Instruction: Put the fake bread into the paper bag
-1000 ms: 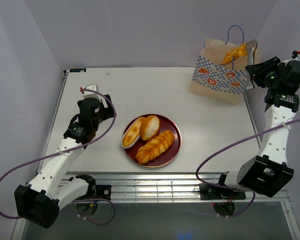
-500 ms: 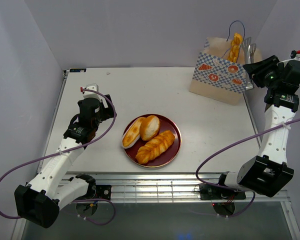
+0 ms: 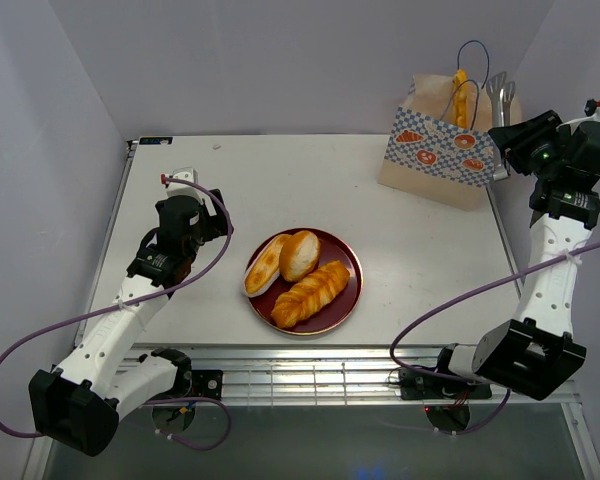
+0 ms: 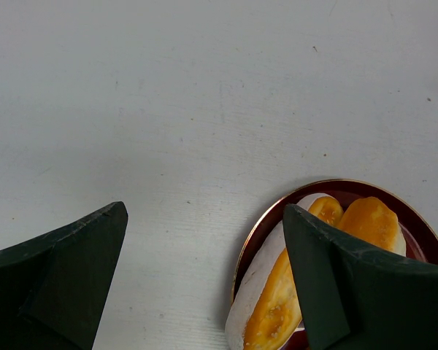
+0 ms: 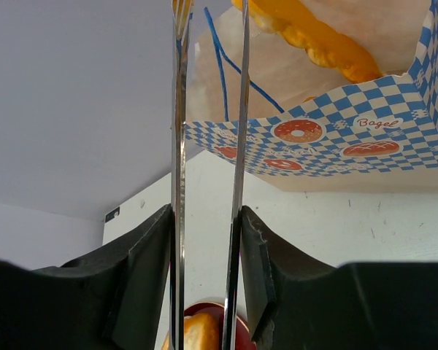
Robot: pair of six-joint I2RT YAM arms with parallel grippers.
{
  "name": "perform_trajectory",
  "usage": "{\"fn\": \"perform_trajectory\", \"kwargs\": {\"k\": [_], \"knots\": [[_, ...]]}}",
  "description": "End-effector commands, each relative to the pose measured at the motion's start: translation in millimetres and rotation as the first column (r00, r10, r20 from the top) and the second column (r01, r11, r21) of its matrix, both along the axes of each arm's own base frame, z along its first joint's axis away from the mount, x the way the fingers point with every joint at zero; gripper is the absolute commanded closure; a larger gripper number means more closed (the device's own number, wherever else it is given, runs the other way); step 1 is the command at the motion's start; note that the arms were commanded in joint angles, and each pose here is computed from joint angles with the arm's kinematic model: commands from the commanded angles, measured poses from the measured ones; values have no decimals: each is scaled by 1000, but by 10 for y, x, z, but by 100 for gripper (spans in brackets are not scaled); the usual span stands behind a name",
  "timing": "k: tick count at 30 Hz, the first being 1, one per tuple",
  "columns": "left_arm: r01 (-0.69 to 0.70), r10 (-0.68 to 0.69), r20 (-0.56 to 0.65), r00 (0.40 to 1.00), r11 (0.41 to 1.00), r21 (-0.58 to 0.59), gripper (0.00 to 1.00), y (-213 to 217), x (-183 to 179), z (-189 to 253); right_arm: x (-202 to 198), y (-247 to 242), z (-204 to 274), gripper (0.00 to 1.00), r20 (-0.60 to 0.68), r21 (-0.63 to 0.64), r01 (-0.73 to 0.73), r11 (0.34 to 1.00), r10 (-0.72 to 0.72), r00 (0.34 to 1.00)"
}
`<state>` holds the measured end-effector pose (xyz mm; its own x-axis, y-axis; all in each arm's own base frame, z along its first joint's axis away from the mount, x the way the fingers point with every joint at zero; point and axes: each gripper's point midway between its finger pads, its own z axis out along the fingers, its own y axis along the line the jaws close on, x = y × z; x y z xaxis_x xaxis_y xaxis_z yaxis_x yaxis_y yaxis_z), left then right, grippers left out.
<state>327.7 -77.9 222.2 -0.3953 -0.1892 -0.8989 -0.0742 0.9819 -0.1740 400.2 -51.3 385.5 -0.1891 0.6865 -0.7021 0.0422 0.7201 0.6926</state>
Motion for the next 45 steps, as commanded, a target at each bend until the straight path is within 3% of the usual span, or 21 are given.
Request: {"fn": "perform_trajectory", "kwargs": {"k": [1,7,13,18,25,28,31,35,40,45], "knots": [[12,-11,41,999,1000,-26,2,-43,13,190,-168,110,427,56,132,-65,-31,997,39,991],[4,-3,39,999,1000,-22,2,-24,9,179,-478,591,806,57,302,-185,-151,971,202,931],[-1,2,43,999,1000,-18,2,-12,10,192,-796,1418,957,57,364,-369,-368,854,497,788],[-19,20,47,999,1000,-11,2,26,6,196,-1169,2089,484,56,276,-441,-563,698,703,655],[-23,23,53,998,1000,-11,2,36,3,218,-1640,2486,-552,55,89,-441,-692,571,796,599],[-27,27,50,998,1000,-6,2,44,6,206,-1718,2506,-1029,55,2,-394,-705,590,767,641],[-28,28,46,999,1000,-3,2,44,12,192,-1817,2551,-1345,55,-34,-343,-733,588,772,635],[-22,22,35,999,1000,-2,2,30,20,155,-1800,2511,-1631,53,-122,-273,-707,652,706,698],[-25,25,37,999,1000,0,2,36,22,162,-1865,2594,-1856,52,-158,-140,-720,679,703,693],[-20,20,30,999,1000,1,2,26,25,140,-1883,2559,-2079,49,-233,-9,-666,746,646,727]]}}
